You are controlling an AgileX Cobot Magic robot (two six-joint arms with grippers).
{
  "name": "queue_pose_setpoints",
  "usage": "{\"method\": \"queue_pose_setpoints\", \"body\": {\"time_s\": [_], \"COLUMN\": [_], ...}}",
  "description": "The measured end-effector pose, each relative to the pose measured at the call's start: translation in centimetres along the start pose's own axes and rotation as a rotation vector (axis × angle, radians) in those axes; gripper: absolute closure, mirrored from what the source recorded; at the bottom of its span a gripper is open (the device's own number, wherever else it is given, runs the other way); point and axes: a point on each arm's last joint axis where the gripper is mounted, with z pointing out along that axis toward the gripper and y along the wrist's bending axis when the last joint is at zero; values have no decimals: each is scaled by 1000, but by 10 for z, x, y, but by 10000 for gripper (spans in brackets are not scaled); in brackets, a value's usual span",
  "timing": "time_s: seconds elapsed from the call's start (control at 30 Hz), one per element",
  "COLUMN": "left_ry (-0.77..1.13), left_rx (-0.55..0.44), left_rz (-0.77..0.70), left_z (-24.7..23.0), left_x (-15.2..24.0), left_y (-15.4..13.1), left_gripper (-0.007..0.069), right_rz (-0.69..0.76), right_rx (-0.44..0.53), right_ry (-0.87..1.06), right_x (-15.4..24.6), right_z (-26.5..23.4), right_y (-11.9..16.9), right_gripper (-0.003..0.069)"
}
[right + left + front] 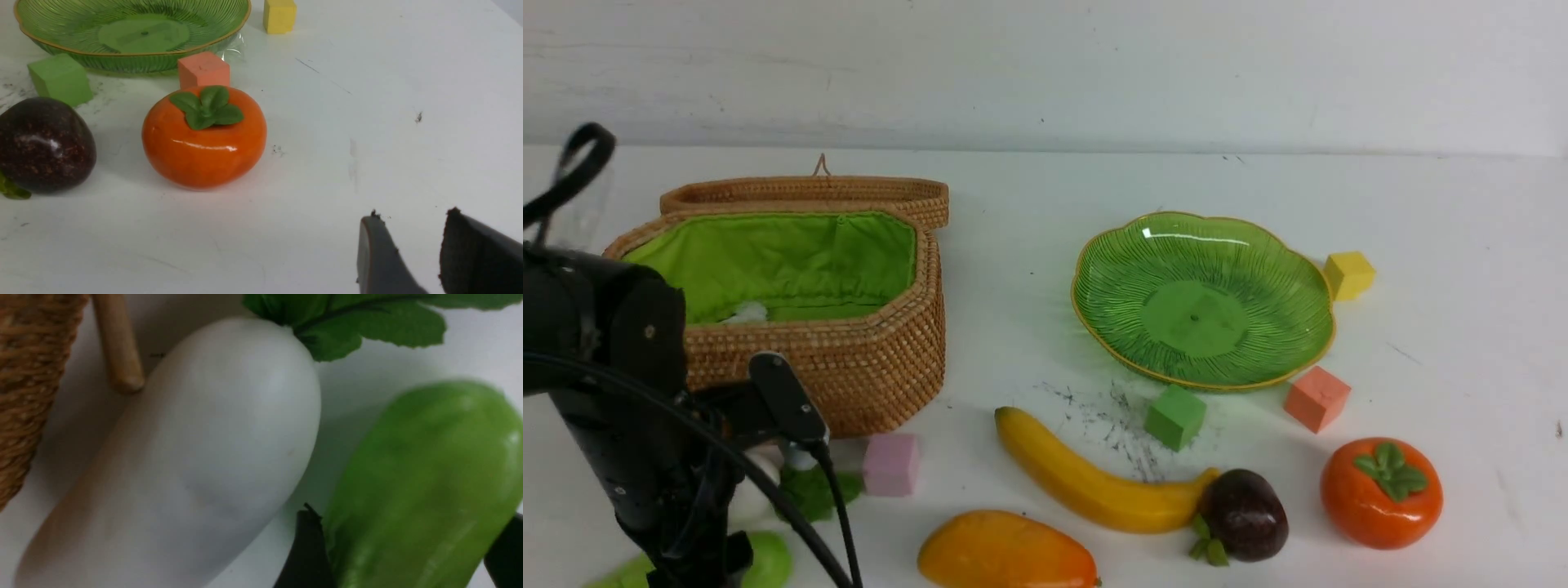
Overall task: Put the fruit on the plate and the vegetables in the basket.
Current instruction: Take a chayote with your left arm and place it on the basket on the left.
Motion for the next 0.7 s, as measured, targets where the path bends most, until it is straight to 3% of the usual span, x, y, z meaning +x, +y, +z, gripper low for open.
{"method": "queue_pose_setpoints", "body": {"time_s": [0.2, 0.37, 0.4, 0.7], "left_ry": [51, 51, 67, -1], "left_rx": [57, 94, 123, 319], "left_rz": [-7, -30, -31, -45], "left_z": [21, 20, 18, -14], "left_x": [-3, -4, -4, -25], "left_y": [0, -3, -4, -8], "left_gripper": [95, 142, 172, 174], "right_rz": [-25, -30, -31, -31], "right_rx": [10, 12, 13, 13], "right_ry": [3, 4, 4, 4], "right_x": [0, 0, 0, 0], "right_z": [0, 0, 0, 0], "right_y": [-1, -1, -1, -1], "right_gripper": [418, 418, 418, 418]}}
